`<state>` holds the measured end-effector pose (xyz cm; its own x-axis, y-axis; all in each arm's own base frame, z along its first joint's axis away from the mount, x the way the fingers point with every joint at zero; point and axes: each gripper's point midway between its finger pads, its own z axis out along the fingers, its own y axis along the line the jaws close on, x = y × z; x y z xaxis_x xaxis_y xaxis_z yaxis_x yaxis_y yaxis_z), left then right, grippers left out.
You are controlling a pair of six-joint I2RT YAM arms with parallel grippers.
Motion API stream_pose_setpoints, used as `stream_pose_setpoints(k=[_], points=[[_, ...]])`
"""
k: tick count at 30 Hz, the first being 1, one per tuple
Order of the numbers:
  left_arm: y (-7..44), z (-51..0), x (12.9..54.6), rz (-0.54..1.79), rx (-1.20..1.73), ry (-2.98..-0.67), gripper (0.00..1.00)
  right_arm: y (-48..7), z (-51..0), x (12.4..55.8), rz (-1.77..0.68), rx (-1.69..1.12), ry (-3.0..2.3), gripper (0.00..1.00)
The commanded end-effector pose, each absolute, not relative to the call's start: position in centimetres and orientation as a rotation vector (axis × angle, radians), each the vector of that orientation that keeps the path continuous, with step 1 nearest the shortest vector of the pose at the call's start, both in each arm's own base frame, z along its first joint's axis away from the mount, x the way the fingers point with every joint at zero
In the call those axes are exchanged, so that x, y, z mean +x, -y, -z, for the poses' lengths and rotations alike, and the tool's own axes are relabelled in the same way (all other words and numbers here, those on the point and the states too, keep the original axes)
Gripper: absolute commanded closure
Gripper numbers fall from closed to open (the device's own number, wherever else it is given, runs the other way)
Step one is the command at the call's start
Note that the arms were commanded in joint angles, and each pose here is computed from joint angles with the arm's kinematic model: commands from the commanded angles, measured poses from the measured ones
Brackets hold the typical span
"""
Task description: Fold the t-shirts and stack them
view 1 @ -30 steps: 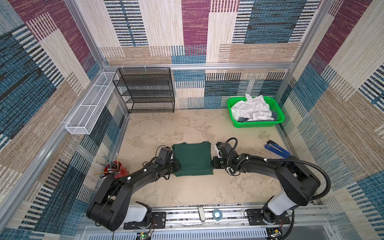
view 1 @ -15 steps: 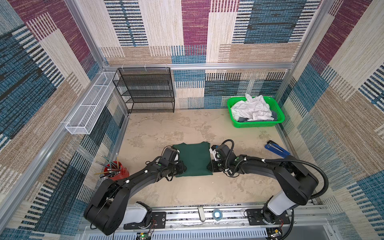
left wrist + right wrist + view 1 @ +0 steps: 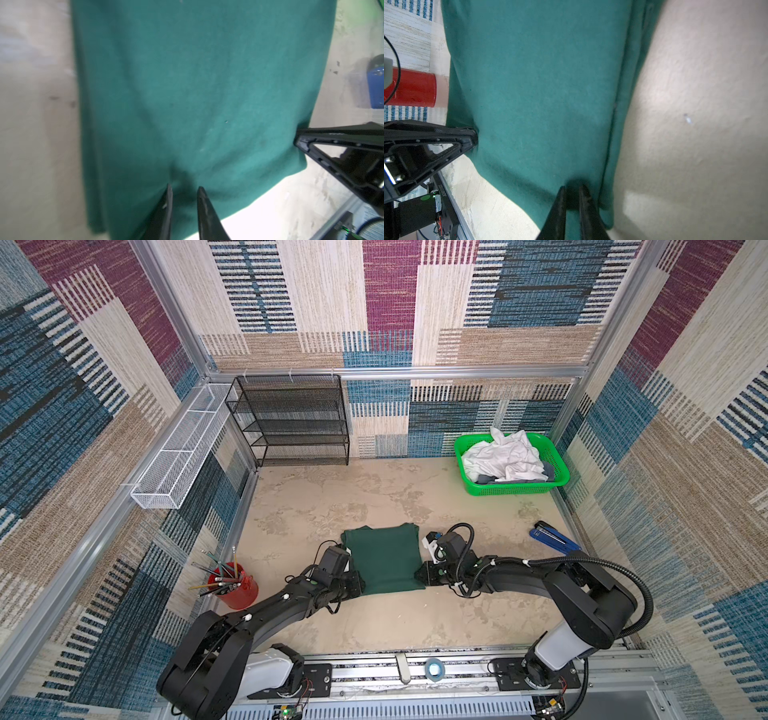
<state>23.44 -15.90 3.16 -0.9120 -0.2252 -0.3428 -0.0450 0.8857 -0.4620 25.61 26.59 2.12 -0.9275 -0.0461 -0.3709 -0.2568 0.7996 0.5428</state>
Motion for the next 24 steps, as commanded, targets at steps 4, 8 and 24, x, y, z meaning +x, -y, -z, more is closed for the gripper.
stream_pose_setpoints(k=[4, 8, 24], points=[[12.1, -1.8, 21.4, 0.408, -0.285, -2.733, 0.75, -21.7, 1.7, 23.5, -0.558, -0.154, -2.837, 0.83], [11.5, -1.8, 20.7, 0.385, -0.3, -2.743, 0.75, -21.5, 1.8, 23.2, -0.551, -0.157, -2.846, 0.83], [13.5, -9.0, 25.5, 0.489, -0.223, -2.538, 0.7, -24.2, -5.6, 26.7, -0.645, -0.235, -2.666, 0.76]])
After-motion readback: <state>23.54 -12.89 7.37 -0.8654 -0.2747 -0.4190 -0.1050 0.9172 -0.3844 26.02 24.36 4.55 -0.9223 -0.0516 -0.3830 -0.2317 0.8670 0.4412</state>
